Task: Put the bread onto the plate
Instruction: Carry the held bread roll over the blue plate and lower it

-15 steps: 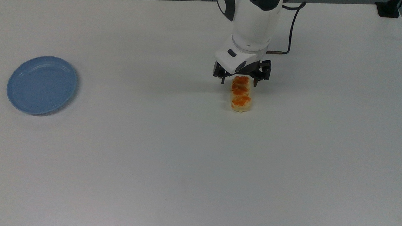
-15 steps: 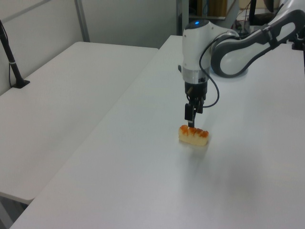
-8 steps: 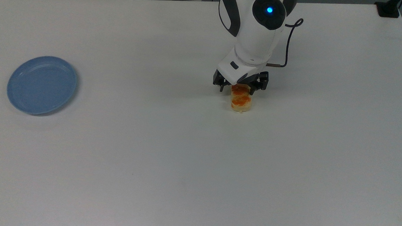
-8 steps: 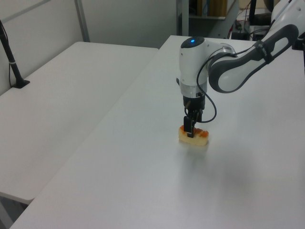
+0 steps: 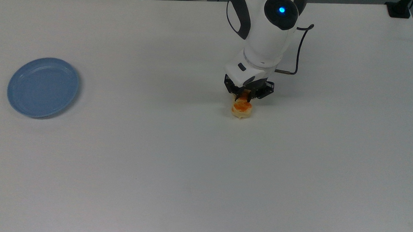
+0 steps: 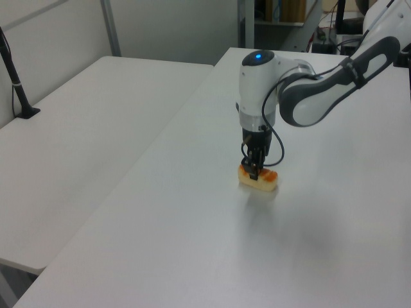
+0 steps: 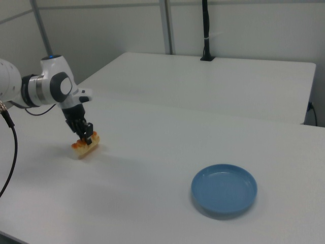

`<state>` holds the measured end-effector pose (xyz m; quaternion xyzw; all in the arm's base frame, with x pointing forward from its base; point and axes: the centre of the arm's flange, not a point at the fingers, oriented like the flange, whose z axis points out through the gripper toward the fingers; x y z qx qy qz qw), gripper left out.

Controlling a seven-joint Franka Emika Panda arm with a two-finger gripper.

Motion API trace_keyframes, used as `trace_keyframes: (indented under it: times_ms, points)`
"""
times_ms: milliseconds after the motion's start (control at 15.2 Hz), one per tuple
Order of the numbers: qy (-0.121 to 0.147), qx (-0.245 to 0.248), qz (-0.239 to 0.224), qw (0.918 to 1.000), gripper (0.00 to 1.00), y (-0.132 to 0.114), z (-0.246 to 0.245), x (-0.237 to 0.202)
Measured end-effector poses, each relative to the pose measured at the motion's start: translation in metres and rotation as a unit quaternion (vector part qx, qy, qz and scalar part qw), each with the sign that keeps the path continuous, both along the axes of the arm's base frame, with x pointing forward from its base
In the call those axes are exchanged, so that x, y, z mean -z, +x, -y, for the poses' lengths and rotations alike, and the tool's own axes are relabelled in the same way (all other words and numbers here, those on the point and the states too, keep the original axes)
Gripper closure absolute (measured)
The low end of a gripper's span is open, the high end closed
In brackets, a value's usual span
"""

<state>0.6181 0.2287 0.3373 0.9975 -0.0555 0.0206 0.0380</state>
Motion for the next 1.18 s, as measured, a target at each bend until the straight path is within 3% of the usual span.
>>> trace_keyframes:
  times_ms: [328,656,919,1181]
  points:
    - [0.000,-0.001,-0.002,1.0000,0.68,0.028,0.090,-0.074]
    - [0.009,-0.019,0.001,0.9998,0.68,0.040,0.265,-0.132]
    - [0.007,-0.048,-0.004,0.9988,0.68,0.021,0.397,-0.134]
    - [0.011,-0.080,-0.016,0.9966,0.67,-0.003,0.478,-0.122]
